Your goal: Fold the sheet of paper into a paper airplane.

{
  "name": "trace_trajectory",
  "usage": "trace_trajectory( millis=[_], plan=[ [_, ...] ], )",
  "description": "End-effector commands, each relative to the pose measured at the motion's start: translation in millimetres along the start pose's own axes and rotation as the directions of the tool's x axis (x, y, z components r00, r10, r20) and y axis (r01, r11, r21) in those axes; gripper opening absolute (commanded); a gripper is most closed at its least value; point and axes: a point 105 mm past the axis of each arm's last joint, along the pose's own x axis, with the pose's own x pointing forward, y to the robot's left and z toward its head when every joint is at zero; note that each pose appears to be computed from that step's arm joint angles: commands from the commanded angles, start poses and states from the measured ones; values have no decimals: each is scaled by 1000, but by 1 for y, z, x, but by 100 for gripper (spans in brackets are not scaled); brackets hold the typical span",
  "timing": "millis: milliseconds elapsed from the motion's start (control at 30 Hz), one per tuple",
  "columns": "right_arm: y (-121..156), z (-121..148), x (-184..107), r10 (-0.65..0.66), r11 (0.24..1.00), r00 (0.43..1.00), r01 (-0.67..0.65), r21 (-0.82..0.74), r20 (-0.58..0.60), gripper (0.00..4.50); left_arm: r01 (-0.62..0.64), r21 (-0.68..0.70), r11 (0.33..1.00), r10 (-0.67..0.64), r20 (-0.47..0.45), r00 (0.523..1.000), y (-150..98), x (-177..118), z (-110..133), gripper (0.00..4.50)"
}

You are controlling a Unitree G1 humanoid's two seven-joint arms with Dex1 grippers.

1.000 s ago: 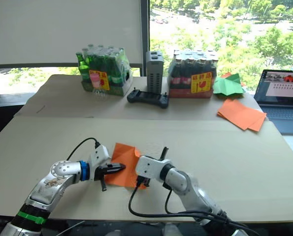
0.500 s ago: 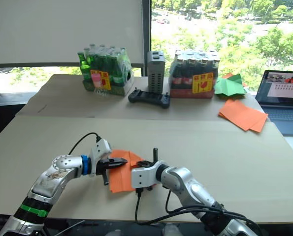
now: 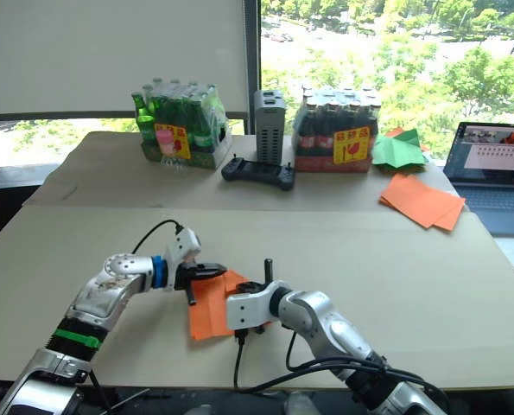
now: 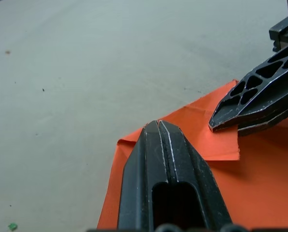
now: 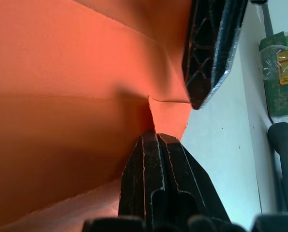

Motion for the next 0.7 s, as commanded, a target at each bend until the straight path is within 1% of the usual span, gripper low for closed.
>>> trace_trajectory(
  millis=[33, 267, 700],
  plan=[
    [-1, 2, 0, -1, 1000, 1000, 1, 1, 12, 3, -13, 97, 995, 17, -36, 999, 6, 2, 1, 0],
    [-3, 4, -1, -3, 1000, 1000, 3, -2, 14, 3, -24, 111, 993, 25, -5, 1000, 9, 9, 11, 0],
    [-6, 8, -1, -10, 1000, 1000, 11, -9, 26, 3, -11, 150, 989, 27, -109, 994, 9, 17, -7, 0]
  ],
)
